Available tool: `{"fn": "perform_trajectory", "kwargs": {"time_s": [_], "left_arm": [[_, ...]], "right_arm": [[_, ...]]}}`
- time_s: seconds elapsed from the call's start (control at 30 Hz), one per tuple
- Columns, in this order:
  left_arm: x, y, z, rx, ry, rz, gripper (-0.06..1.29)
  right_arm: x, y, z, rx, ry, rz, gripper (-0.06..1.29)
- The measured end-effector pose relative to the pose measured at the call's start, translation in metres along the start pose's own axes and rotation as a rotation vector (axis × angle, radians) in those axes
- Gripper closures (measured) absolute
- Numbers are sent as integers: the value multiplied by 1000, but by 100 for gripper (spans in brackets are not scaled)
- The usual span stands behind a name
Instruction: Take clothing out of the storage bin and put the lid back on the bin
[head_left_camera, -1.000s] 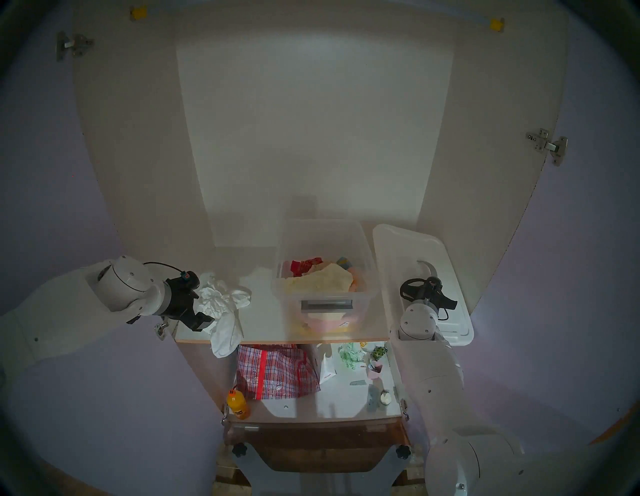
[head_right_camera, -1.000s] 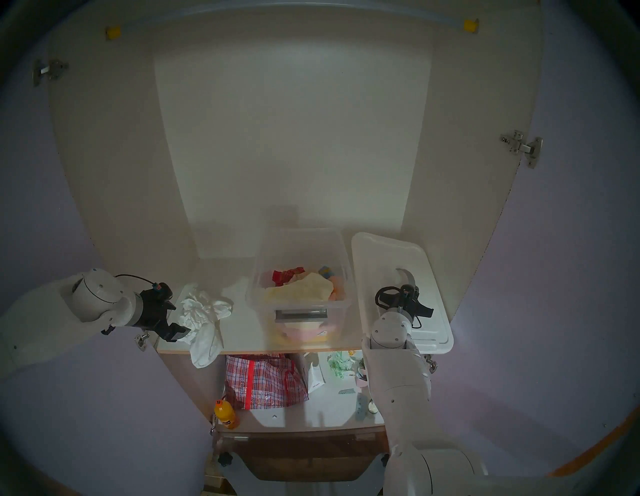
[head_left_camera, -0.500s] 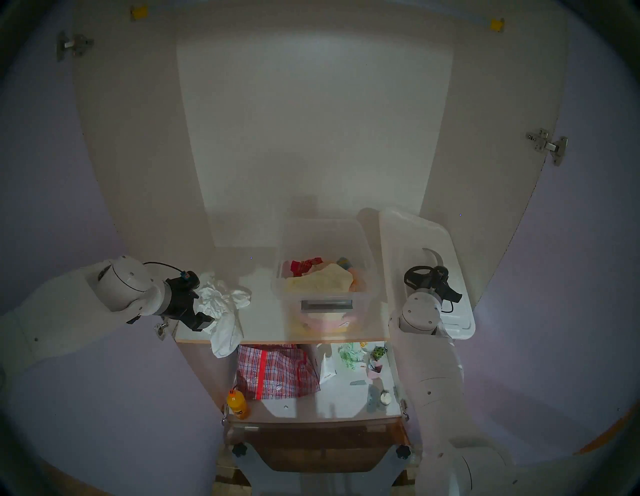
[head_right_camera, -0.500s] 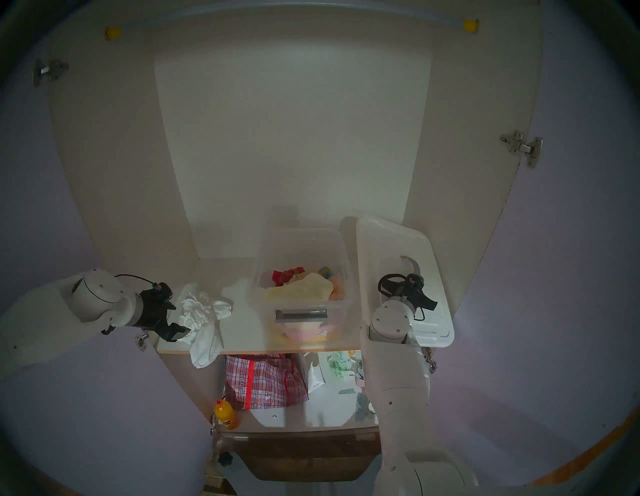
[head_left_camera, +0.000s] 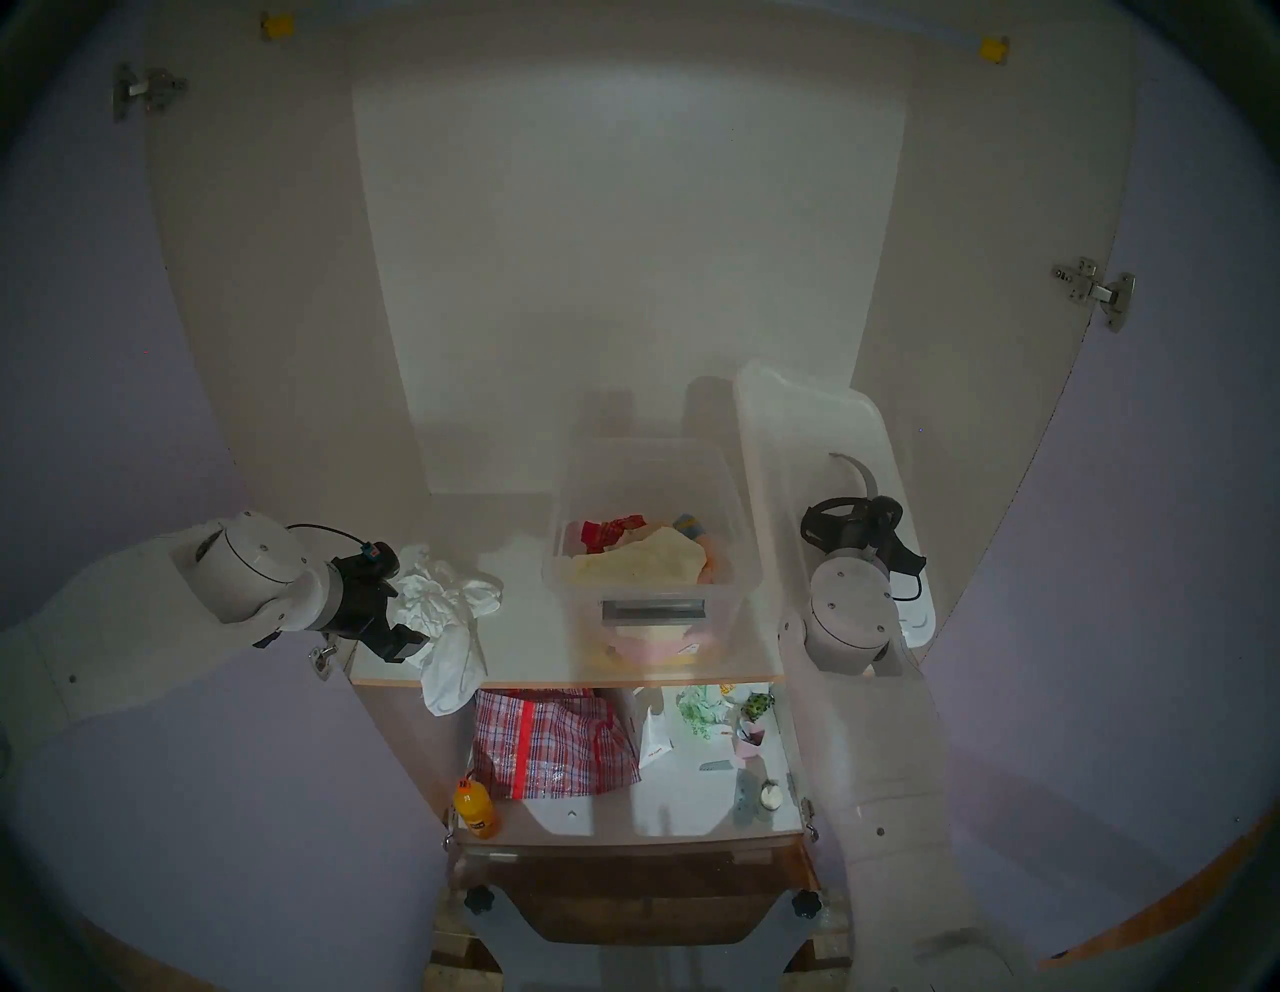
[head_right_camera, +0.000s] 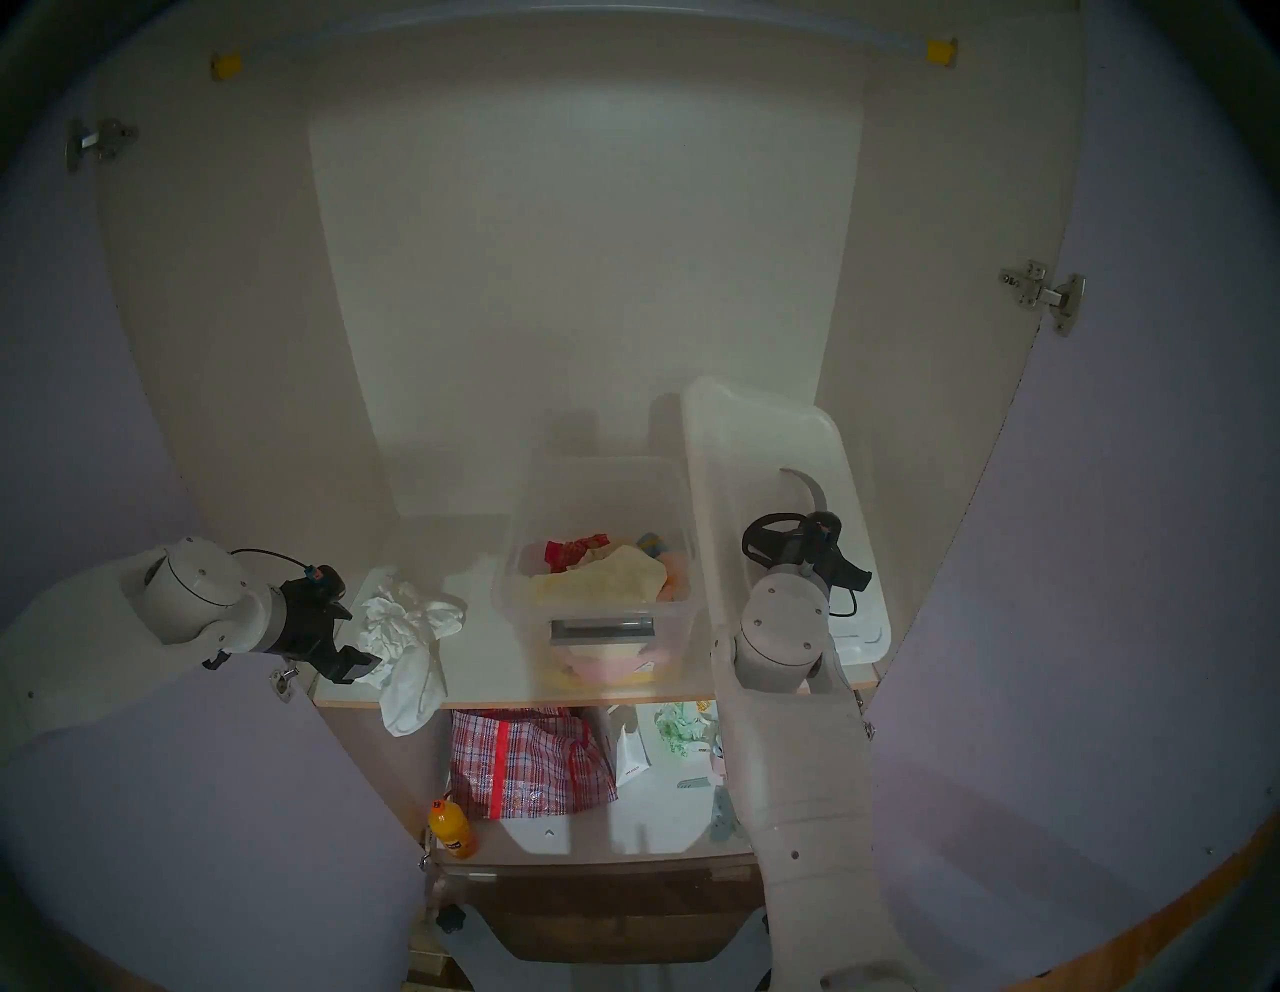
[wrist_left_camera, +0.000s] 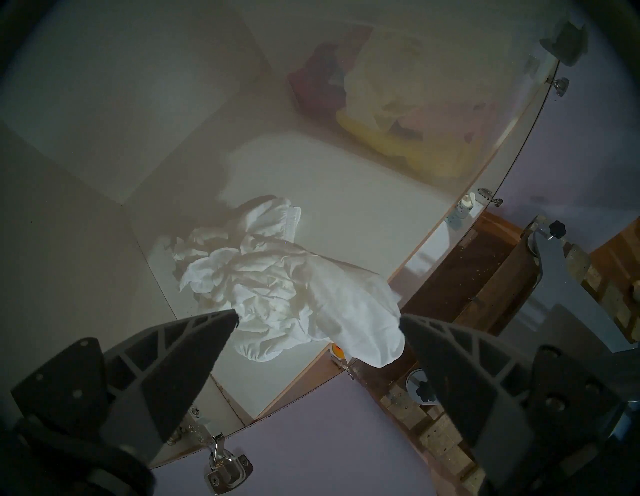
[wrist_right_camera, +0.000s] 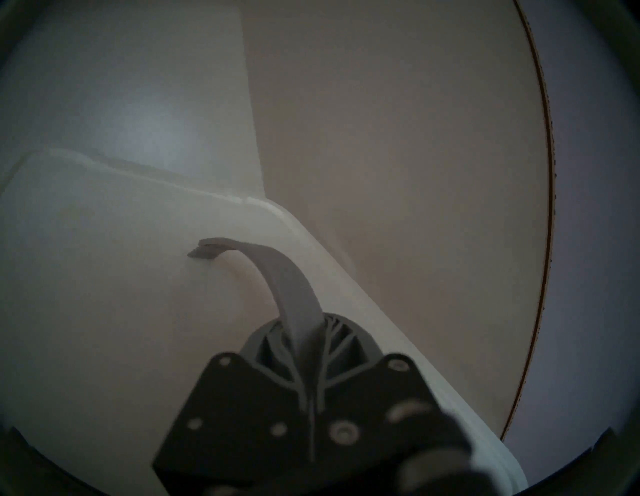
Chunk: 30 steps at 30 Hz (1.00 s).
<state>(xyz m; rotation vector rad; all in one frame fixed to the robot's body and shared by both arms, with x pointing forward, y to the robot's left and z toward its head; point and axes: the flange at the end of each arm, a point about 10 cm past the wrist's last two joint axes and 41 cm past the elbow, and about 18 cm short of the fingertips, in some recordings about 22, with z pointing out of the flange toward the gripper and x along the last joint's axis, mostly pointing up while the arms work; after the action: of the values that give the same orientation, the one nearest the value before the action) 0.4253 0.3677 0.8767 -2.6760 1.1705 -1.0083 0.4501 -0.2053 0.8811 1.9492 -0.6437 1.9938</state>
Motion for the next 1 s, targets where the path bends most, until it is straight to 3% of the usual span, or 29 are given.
{"fn": "perform_trajectory", "kwargs": {"time_s": [0.2, 0.37, 0.6, 0.77, 1.0], "left_arm": [[0, 0, 0, 1, 0, 0, -3], [0, 0, 0, 1, -1, 0, -3], [0, 0, 0, 1, -1, 0, -3], [0, 0, 0, 2, -1, -1, -3], [0, 0, 0, 2, -1, 0, -3]], "right_arm": [[-14, -15, -27, -94, -39, -58, 125], [-14, -37, -43, -42, -39, -73, 125], [1, -79, -69, 82, -11, -67, 125], [8, -101, -89, 118, 3, -73, 125], [26, -124, -106, 6, 39, -79, 125]]}}
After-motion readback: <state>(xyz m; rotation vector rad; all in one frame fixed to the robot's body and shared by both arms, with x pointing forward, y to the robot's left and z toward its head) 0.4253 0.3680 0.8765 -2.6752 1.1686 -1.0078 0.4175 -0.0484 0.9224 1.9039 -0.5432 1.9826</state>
